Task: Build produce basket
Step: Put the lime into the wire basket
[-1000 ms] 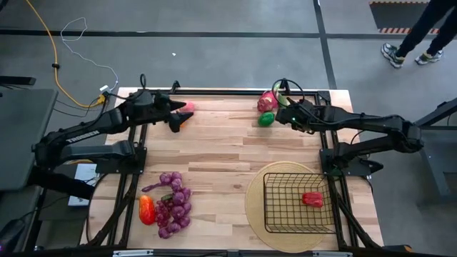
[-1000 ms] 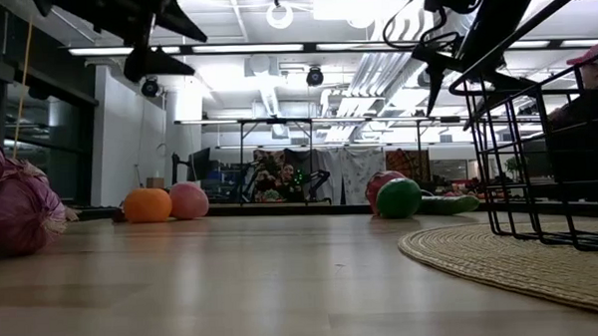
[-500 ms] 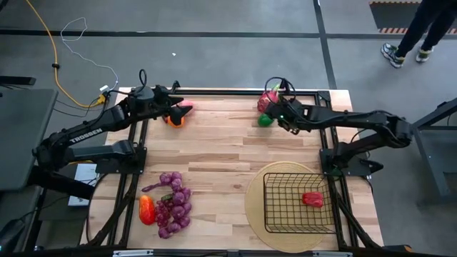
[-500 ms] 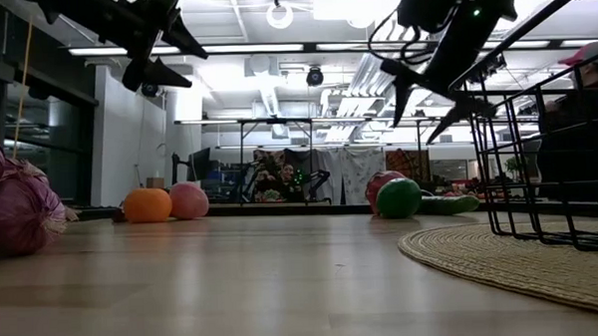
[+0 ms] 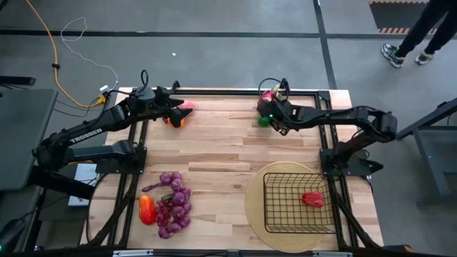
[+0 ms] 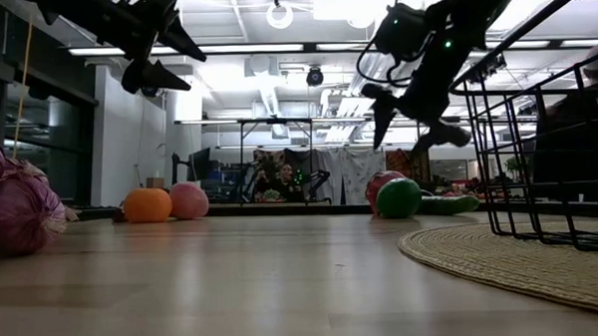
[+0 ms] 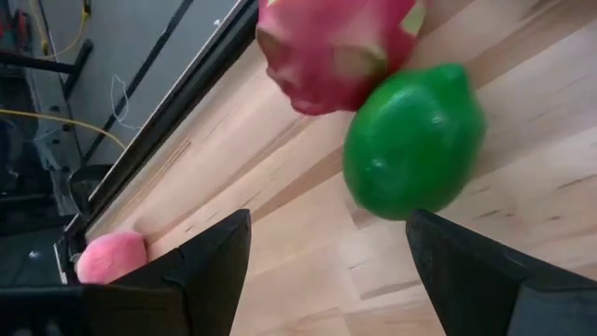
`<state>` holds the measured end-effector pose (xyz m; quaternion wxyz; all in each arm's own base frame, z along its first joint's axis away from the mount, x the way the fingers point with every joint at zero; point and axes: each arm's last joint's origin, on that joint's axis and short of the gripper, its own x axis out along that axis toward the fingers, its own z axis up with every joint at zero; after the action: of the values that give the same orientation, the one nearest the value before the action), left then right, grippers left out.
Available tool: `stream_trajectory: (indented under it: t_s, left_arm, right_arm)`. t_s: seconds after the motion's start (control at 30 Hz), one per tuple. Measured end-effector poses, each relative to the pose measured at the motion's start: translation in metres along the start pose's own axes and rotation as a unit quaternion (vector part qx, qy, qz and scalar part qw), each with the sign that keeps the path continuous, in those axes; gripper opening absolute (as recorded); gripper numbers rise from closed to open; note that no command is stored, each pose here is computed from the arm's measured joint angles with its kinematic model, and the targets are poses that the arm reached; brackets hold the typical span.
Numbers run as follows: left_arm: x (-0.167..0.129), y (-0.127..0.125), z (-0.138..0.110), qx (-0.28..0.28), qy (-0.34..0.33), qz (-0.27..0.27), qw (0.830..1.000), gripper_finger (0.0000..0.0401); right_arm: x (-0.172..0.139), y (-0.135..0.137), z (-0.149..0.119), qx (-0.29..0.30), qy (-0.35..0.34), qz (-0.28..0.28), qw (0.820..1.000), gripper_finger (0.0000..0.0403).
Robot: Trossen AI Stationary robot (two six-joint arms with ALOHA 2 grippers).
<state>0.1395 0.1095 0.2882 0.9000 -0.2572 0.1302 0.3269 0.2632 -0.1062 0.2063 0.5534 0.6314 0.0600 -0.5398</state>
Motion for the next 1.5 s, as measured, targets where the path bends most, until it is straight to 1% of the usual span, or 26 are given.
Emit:
stream_trajectory:
  t_s: [0.1,0.23,0.3,0.47,0.53,0.7,0.87,0.93,1.03,1.2,1.23,1.33,1.4,1.47,1.5]
  left_arm:
    - [0.000,0.000,0.000,0.000,-0.002,-0.001,1.000,0.0341]
    - [0.000,0.000,0.000,0.000,-0.002,-0.003,1.000,0.0341]
    - [0.000,0.000,0.000,0.000,-0.002,-0.003,1.000,0.0341]
    - [0.000,0.000,0.000,0.004,-0.002,-0.003,1.000,0.0341]
    - [0.000,0.000,0.000,0.004,-0.002,-0.003,1.000,0.0341]
    - [0.000,0.000,0.001,0.004,-0.003,0.000,1.000,0.0341]
    - [0.000,0.000,0.001,0.004,-0.004,0.002,1.000,0.0341]
    - [0.000,0.000,0.001,0.004,-0.004,0.002,1.000,0.0341]
    - [0.000,0.000,0.001,0.004,-0.002,-0.003,1.000,0.0341]
    - [0.000,0.000,0.001,0.004,-0.002,-0.003,1.000,0.0341]
    - [0.000,0.000,0.001,0.004,-0.003,-0.003,1.000,0.0341]
    - [0.000,-0.001,0.002,0.004,-0.008,-0.005,1.000,0.0341]
    - [0.000,-0.001,0.002,0.004,-0.007,-0.005,1.000,0.0341]
    - [0.000,-0.001,0.001,0.004,-0.007,-0.006,1.000,0.0341]
    - [0.000,-0.001,0.001,0.005,-0.005,-0.011,1.000,0.0341]
  right_arm:
    - [0.010,-0.001,-0.003,-0.001,-0.001,-0.004,1.000,0.0275]
    - [0.021,-0.008,-0.002,-0.003,-0.009,-0.043,0.999,0.0275]
    - [0.025,-0.010,-0.002,0.010,-0.009,-0.053,0.998,0.0275]
    - [0.035,-0.016,-0.003,0.007,-0.015,-0.080,0.997,0.0275]
    - [0.041,-0.019,-0.002,0.015,-0.017,-0.091,0.996,0.0275]
    - [0.051,-0.021,-0.001,0.030,-0.028,-0.100,0.994,0.0275]
    - [0.053,-0.021,0.002,0.018,-0.041,-0.101,0.994,0.0275]
    - [0.053,-0.021,0.003,0.018,-0.039,-0.104,0.994,0.0269]
    - [0.052,-0.022,0.004,-0.005,-0.034,-0.107,0.994,0.0239]
    - [0.035,-0.025,0.006,-0.035,-0.028,-0.123,0.991,0.0159]
    - [0.030,-0.024,0.006,-0.045,-0.026,-0.121,0.991,0.0149]
    - [0.006,-0.019,0.005,-0.090,-0.013,-0.096,0.991,0.0142]
    - [-0.014,-0.017,0.002,-0.139,-0.002,-0.073,0.988,0.0142]
    - [-0.038,-0.011,-0.001,-0.204,0.013,-0.019,0.979,0.0143]
    - [-0.051,-0.009,-0.004,-0.242,0.020,0.015,0.970,0.0144]
